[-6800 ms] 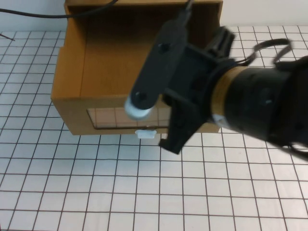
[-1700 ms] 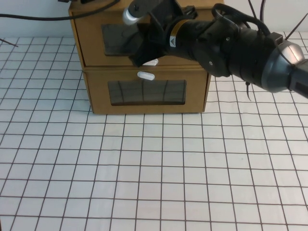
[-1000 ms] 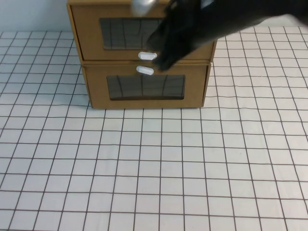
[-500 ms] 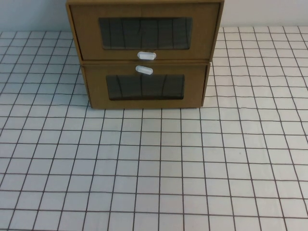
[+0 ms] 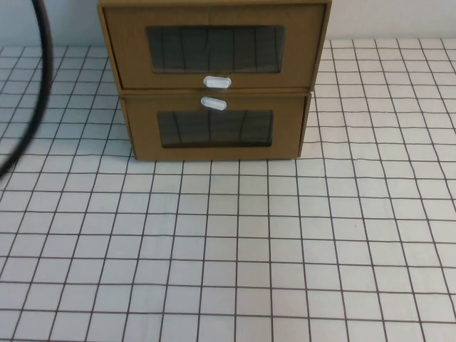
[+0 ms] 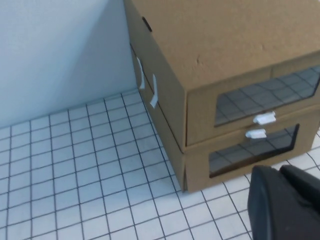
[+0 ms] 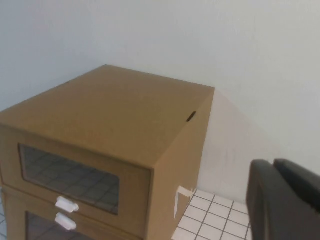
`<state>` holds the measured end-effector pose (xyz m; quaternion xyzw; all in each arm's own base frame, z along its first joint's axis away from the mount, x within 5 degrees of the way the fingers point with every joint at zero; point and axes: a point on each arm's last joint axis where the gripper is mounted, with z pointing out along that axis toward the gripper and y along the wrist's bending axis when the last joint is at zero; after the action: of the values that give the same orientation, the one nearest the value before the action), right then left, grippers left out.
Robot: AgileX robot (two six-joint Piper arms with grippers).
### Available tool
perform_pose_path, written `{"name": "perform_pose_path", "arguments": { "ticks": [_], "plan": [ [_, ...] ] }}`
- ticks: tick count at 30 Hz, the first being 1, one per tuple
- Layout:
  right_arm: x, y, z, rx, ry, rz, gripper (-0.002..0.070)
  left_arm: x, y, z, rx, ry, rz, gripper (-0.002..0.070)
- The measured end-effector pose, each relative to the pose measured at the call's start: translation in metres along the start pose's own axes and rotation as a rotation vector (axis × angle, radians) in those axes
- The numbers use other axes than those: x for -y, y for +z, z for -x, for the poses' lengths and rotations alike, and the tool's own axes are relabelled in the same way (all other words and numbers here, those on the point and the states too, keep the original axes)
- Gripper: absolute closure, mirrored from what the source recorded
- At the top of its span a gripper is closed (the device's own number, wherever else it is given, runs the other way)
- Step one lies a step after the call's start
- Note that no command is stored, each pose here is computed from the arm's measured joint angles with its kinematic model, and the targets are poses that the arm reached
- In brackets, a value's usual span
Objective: Close the shoe box
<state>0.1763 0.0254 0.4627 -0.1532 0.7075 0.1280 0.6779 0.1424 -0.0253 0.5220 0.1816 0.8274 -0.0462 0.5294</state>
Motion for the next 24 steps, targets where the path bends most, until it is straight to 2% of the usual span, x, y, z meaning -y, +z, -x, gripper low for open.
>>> {"name": "perform_pose_path", "arguments": {
  "ticks": [4, 12, 20, 24],
  "plan": [
    [-0.012, -0.013, -0.023, 0.014, -0.044, 0.002, 0.0689, 0.014, 0.004, -0.042, 0.062, -0.030, -0.002, 0.0680],
    [-0.031, -0.059, -0.053, 0.088, -0.079, -0.064, 0.0690, 0.027, 0.008, -0.128, 0.253, -0.096, 0.098, 0.0680],
    [-0.058, -0.097, -0.104, 0.094, -0.098, -0.009, 0.0689, 0.038, 0.033, -0.215, 0.252, -0.225, 0.124, 0.0680],
    [-0.061, -0.104, -0.132, 0.080, -0.117, -0.036, 0.0689, 0.040, 0.049, -0.243, 0.225, -0.290, 0.132, 0.0680]
  ]
}}
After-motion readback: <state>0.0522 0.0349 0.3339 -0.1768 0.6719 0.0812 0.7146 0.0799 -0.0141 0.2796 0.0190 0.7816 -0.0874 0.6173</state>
